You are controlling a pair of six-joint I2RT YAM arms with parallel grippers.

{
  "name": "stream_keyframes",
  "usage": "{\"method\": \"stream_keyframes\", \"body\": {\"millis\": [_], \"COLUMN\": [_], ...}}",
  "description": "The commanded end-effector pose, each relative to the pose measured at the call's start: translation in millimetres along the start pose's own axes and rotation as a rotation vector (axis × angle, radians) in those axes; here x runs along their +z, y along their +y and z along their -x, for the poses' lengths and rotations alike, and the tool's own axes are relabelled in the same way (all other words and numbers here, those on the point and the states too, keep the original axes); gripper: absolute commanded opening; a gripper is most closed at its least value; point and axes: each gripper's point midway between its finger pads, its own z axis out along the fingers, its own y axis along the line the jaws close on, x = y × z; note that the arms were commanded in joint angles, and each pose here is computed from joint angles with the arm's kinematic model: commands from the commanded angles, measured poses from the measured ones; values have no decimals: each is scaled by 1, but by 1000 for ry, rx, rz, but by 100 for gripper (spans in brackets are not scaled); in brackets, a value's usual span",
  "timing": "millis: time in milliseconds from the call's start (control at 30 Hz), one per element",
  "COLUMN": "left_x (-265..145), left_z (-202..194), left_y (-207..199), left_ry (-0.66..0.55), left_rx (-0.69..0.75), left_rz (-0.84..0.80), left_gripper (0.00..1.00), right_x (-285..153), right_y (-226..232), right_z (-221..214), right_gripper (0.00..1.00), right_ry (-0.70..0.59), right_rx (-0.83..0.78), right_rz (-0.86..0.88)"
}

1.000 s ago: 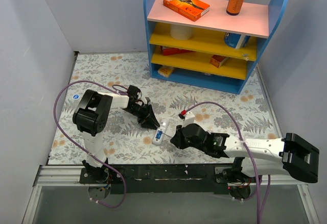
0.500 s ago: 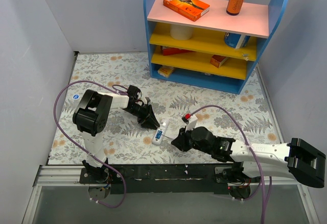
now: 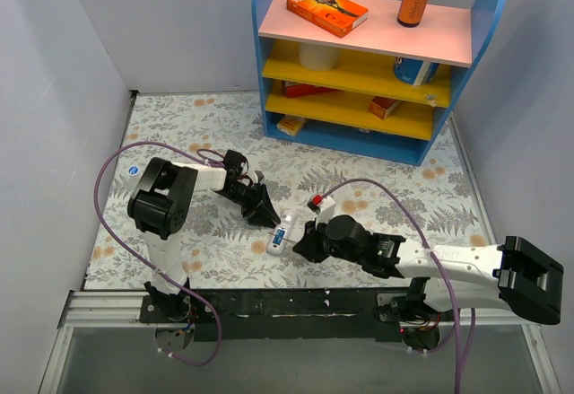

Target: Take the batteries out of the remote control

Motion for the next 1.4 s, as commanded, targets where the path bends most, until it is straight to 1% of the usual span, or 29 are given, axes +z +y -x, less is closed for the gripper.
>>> {"method": "stream_keyframes", "body": {"millis": [0, 33, 67, 133, 200, 233, 333, 467, 500, 567, 700, 900, 1133, 1367], "left_x": [20, 20, 20, 20, 19, 19, 19, 19, 19, 19, 19, 19, 19, 19], "left_z": [4, 4, 5, 5, 4, 4, 5, 5, 5, 4, 4, 4, 4, 3], "left_y": [76, 76, 75, 75, 74, 74, 73, 73, 73, 73, 72, 71, 72, 74], "left_ry": [-62, -62, -61, -61, -62, -61, -63, -63, -62, -61, -66, -65, -65, -64], "left_rx": [-22, -22, -21, -23, -19, -20, -17, -17, -18, -19, -18, -16, -19, -22], "left_rz": [290, 289, 286, 286, 283, 284, 280, 280, 277, 276, 275, 273, 276, 281], "left_gripper": [29, 29, 29, 29, 29, 29, 30, 30, 30, 30, 30, 30, 30, 30], "right_x": [-10, -11, -12, -19, -22, -27, -32, -34, -34, -34, -26, -16, -8, -5], "right_y": [16, 16, 23, 9, 10, 4, 5, -2, -2, -8, 3, 9, 12, 13], "right_z": [36, 36, 48, 36, 43, 35, 44, 40, 46, 40, 43, 44, 40, 47], "right_gripper": [1, 1, 1, 1, 1, 1, 1, 1, 1, 1, 1, 1, 1, 1], "right_ry": [-22, -9, -19, 80, 119, 172, 206, 326, 338, 388, 411, 425, 442, 434], "right_rx": [-10, -11, -10, -22, -23, -29, -26, -44, -35, -45, -27, 8, 21, 9], "right_rz": [-16, -28, -29, -115, -157, -192, -220, -251, -252, -280, -225, -205, -196, -199]}}
